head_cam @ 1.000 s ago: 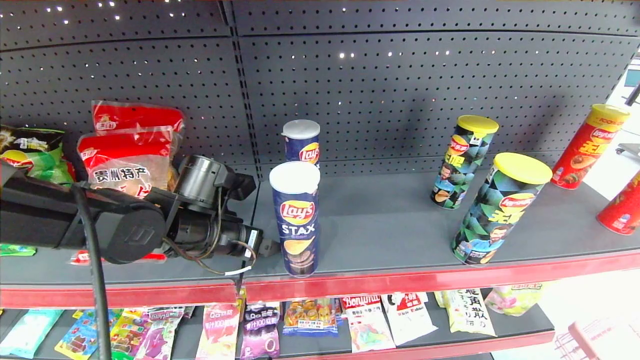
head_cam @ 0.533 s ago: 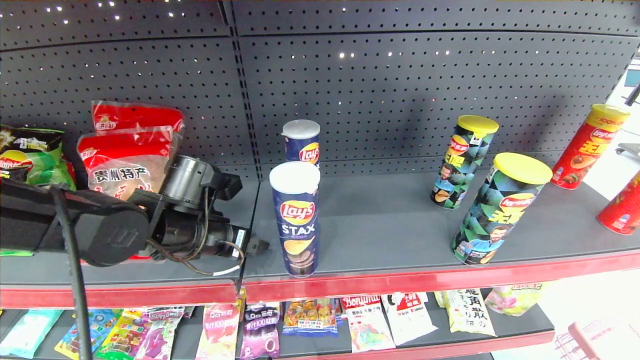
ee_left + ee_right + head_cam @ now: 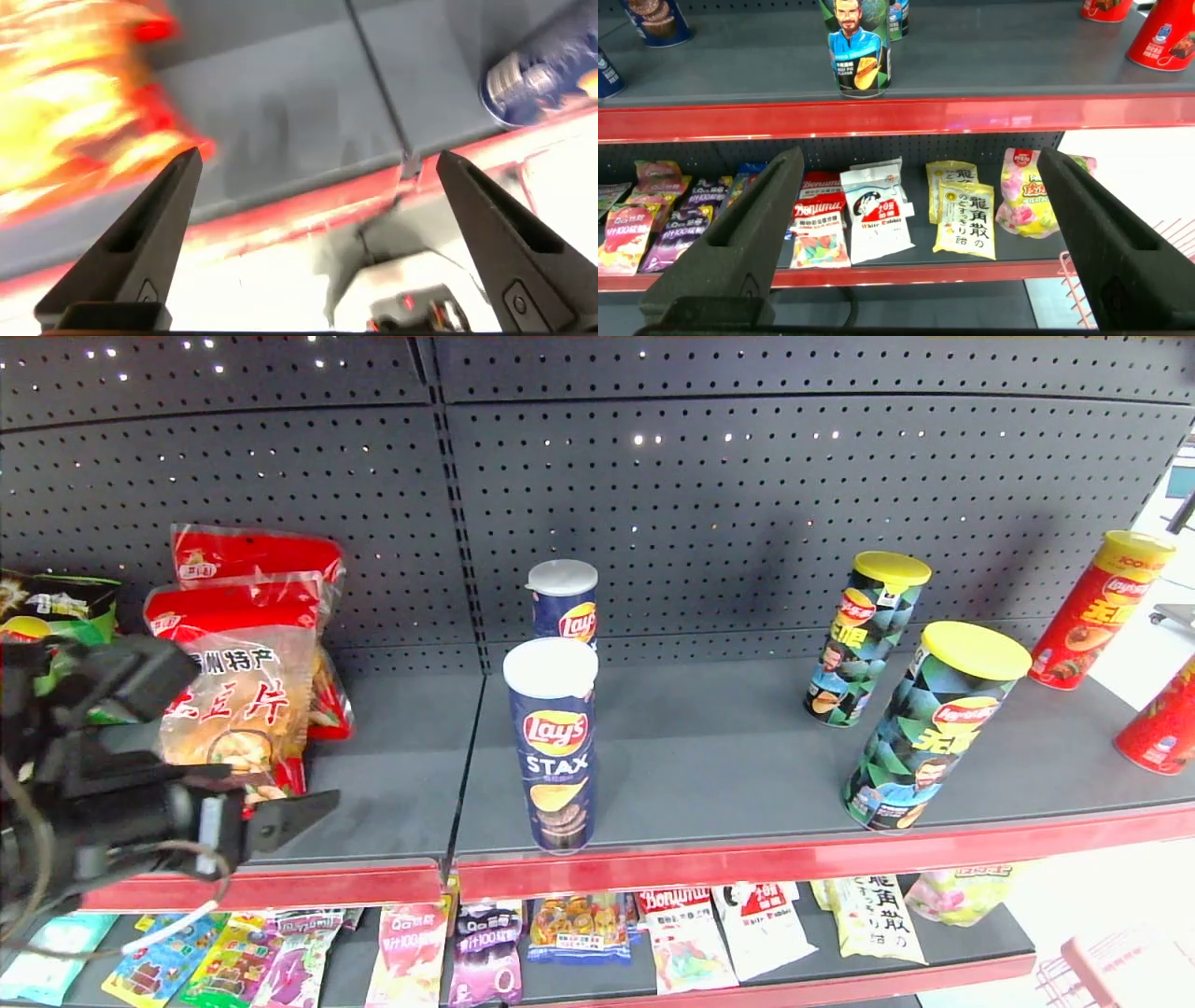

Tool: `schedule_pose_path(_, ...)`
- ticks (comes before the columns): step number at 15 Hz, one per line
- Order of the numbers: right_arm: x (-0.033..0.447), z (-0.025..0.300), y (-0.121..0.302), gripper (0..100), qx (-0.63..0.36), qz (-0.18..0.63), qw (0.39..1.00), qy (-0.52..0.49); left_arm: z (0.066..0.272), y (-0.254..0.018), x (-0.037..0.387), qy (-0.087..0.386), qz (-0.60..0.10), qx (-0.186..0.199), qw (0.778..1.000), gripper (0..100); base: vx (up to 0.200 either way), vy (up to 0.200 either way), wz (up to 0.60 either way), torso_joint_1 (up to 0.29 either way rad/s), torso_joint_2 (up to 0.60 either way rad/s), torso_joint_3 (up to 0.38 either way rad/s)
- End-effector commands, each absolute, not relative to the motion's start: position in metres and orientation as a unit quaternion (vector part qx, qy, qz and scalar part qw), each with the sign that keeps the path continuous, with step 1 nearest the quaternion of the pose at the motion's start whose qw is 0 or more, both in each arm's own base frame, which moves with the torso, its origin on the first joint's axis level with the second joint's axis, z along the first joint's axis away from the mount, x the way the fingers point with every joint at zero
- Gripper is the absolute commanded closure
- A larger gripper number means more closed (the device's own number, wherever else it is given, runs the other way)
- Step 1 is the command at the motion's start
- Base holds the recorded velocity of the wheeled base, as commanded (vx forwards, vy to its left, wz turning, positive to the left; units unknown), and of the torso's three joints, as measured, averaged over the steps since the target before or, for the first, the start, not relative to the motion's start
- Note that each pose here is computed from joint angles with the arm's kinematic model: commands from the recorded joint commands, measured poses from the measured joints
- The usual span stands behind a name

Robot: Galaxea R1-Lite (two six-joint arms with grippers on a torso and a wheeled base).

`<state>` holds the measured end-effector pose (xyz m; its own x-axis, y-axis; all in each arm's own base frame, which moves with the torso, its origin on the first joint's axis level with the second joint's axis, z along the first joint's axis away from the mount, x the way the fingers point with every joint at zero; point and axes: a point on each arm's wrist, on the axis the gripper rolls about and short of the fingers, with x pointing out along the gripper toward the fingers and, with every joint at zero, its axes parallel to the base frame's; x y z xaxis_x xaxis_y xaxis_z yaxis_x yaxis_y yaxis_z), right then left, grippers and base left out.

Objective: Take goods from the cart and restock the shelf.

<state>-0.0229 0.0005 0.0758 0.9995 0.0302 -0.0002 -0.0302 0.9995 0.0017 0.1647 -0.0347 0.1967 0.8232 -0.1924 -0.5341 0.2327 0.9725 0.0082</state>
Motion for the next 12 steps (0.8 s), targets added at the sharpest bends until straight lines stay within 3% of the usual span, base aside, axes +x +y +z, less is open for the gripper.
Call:
schedule_pose_path(1,-0.023,0.076,0.001,0,0.001,0.015,1.000,0.001,0.188,-0.003,0.041,0.163,-0.042,0.032,0.985,0,0.000,0.000,0.00,0.000,0.00,0.000)
schedule_pose_path(3,-0.023,0.076,0.001,0,0.001,0.015,1.000,0.002,0.171,-0.001,-0.016,0.143,0.025,0.026,0.989,0,0.000,0.000,0.00,0.000,0.00,0.000)
schedule_pose_path(5,-0.023,0.076,0.001,0,0.001,0.015,1.000,0.001,0.143,-0.004,-0.058,0.133,0.032,0.027,0.990,0,0.000,0.000,0.00,0.000,0.00,0.000)
schedule_pose_path(6,-0.023,0.076,0.001,0,0.001,0.015,1.000,0.000,0.131,-0.004,-0.065,0.131,0.040,0.014,0.990,0,0.000,0.000,0.00,0.000,0.00,0.000)
schedule_pose_path(7,-0.023,0.076,0.001,0,0.001,0.015,1.000,0.001,0.133,-0.004,-0.062,0.120,0.043,-0.009,0.992,0,0.000,0.000,0.00,0.000,0.00,0.000)
schedule_pose_path(8,-0.023,0.076,0.001,0,0.001,0.015,1.000,0.001,0.133,-0.003,-0.050,0.062,0.033,-0.047,0.996,0,0.000,0.000,0.00,0.000,0.00,0.000)
schedule_pose_path(10,-0.023,0.076,0.001,0,0.001,0.015,1.000,0.000,0.115,-0.001,-0.038,0.022,0.003,-0.020,1.000,0,0.000,0.000,0.00,0.000,0.00,0.000)
schedule_pose_path(11,-0.023,0.076,0.001,0,0.001,0.015,1.000,0.001,0.080,0.000,-0.027,0.018,0.002,0.035,0.999,0,0.000,0.000,0.00,0.000,0.00,0.000)
schedule_pose_path(12,-0.023,0.076,0.001,0,0.001,0.015,1.000,0.000,0.081,0.001,-0.024,-0.017,0.014,0.035,0.999,0,0.000,0.000,0.00,0.000,0.00,0.000)
